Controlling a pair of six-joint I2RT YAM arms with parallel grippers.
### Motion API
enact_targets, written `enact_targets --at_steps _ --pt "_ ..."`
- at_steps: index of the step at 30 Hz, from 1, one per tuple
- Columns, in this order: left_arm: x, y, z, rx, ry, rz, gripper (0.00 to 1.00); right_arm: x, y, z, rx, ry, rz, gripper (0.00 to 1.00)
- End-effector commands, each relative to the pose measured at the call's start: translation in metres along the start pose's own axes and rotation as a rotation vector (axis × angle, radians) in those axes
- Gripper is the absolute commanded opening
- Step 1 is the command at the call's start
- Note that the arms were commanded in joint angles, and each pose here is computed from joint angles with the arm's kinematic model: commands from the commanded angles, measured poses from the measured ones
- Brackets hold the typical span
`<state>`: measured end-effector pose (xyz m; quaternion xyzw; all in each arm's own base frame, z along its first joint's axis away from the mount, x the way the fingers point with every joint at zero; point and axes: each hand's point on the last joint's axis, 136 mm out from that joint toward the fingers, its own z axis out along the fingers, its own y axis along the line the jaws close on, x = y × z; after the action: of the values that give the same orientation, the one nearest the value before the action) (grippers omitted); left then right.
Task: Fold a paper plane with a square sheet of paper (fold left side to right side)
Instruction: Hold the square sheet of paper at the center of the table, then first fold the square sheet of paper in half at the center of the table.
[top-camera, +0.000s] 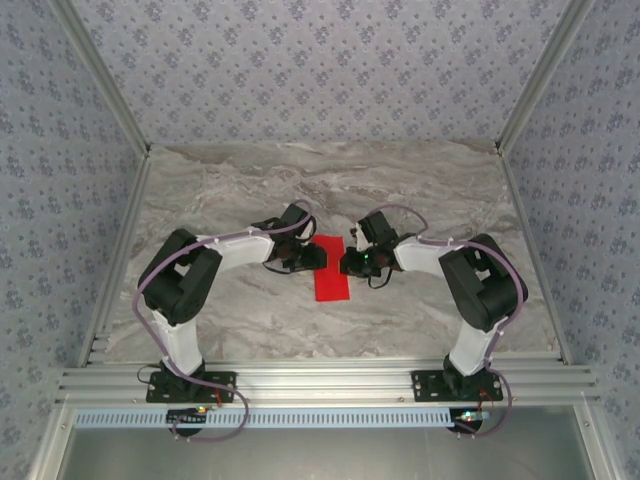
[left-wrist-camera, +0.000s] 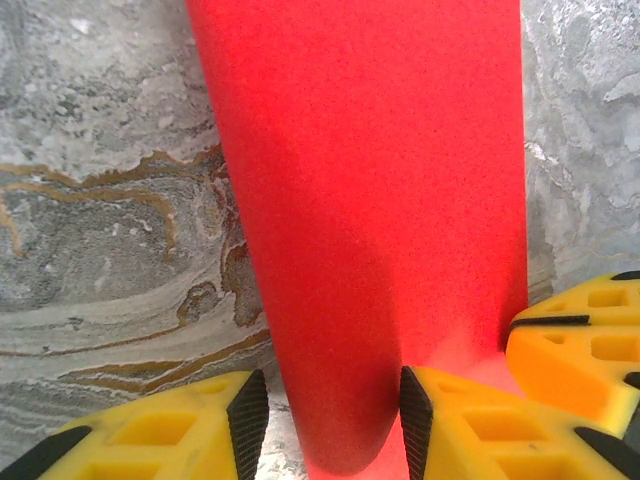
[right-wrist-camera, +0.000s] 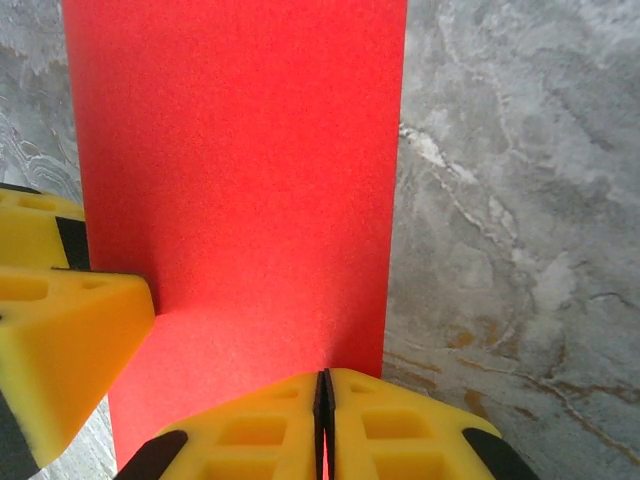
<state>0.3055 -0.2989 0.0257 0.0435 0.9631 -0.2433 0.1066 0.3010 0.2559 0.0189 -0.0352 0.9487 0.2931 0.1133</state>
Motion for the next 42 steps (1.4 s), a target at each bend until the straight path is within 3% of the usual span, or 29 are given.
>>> enact_targets --at_steps 1,6,13,18,23,26,33,42 --pt "0.014 0.01 0.014 -0.05 0.047 0.018 0.43 0.016 -0.023 0.008 0.101 0.062 0.013 0.13" --pt "0.006 0.004 -0.002 -0.049 0.009 0.037 0.5 0.028 -0.036 0.011 0.153 0.102 0.023 0.13" --pt "-0.013 -0.012 -0.055 -0.049 -0.111 0.08 0.58 0.036 -0.045 0.012 0.188 0.121 0.029 0.13" --pt "-0.015 -0.037 -0.073 0.075 -0.145 0.094 0.54 0.037 -0.046 0.013 0.191 0.127 0.029 0.13" --pt "-0.009 -0.072 -0.06 0.285 -0.083 0.094 0.35 0.038 -0.046 0.013 0.195 0.129 0.024 0.13" --pt "-0.007 -0.077 -0.047 0.329 -0.047 0.08 0.31 0.038 -0.044 0.013 0.196 0.133 0.02 0.13" --pt "0.0 -0.056 -0.011 0.26 0.015 0.038 0.27 0.039 -0.044 0.014 0.204 0.139 0.014 0.13" --pt "0.013 -0.008 0.014 0.072 0.054 0.029 0.25 0.042 -0.047 0.014 0.224 0.152 0.006 0.13"
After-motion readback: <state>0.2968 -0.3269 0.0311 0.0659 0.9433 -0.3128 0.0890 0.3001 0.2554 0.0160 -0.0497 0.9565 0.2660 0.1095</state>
